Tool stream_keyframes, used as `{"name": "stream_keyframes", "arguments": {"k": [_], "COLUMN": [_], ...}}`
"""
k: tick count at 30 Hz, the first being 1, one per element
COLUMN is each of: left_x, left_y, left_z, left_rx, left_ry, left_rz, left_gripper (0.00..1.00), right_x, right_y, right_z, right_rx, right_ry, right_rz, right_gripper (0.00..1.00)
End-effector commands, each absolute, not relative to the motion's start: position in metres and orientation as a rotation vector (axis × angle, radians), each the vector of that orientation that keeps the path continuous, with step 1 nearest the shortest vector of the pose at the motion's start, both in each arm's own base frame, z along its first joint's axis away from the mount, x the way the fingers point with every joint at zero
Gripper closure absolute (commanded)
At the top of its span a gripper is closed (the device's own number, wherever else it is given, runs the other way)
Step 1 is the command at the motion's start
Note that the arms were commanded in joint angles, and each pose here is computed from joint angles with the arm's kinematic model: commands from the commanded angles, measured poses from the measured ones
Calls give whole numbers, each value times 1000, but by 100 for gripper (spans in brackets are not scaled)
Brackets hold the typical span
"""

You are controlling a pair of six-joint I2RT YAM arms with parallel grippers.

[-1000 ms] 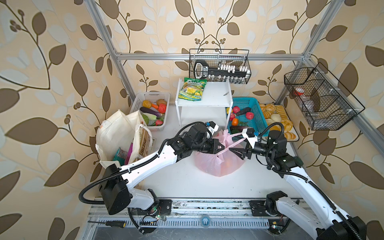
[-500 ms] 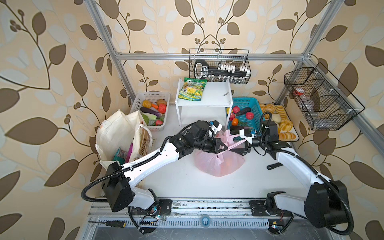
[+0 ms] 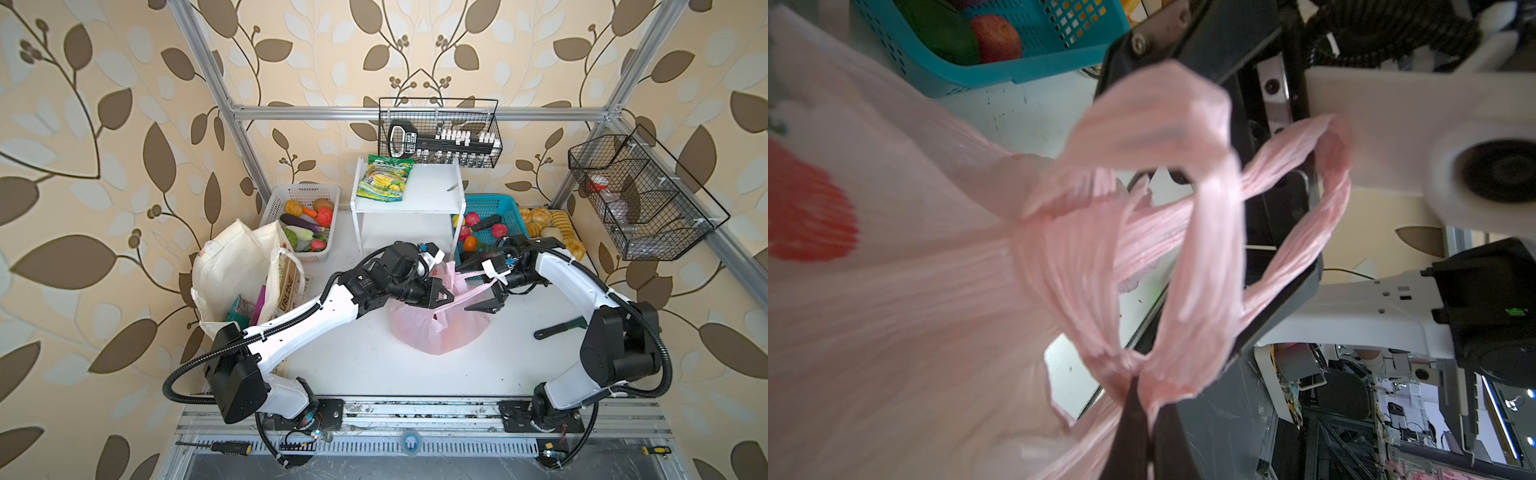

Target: Place the mixed food into the grocery bags and tie them

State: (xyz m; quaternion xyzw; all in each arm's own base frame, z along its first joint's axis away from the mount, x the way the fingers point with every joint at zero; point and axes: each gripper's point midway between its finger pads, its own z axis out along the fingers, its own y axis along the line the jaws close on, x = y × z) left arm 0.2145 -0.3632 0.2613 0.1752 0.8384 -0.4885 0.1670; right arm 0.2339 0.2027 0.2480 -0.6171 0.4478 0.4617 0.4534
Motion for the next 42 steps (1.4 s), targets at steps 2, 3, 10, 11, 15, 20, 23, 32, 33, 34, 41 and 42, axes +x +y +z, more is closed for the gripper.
{"name": "stream_keyframes", "arguments": {"k": [2,3,10,11,15,20,23,32,33,34,41,42], "left_x": [215,215,213,213,213,210,208,203,202,201,201,202], "left_y": [-363,-363,-360,-359,-355,-352,-349,-344,-343,-343,-344,-345], "left_z": [288,289,299,300,302,306,307,308,309,308,304,304], "left_rx": [525,526,542,540,536,555,562,569,573,576,574,572], "left_ry": [2298,2292,2250,2244,2233,2220,2218,2208,2205,2208,2223,2224], "left_rz": [-1385,-1387,-1391,-1390,-1371,-1361,-1353,-1352,-1355,-1358,-1360,-1361], "left_gripper": [100,100,100,100,100,100,100,100,100,100,100,100], "right_x": [213,211,206,203,198,172,203,244,246,248,231,225], "right_y": [202,200,190,189,185,181,176,141,144,148,194,200], "right_z": [282,281,285,283,285,293,285,308,302,299,289,283], "right_rx": [-1384,-1374,-1363,-1378,-1368,-1396,-1232,-854,-878,-895,-1122,-1170], "right_ry": [1055,1061,1159,1188,1283,1399,1680,1500,1502,1494,1388,1376], "right_rz": [1210,1207,1220,1227,1253,1228,1034,500,515,547,748,768], "right_gripper": [0,0,1,0,0,0,0,0,0,0,0,0]}}
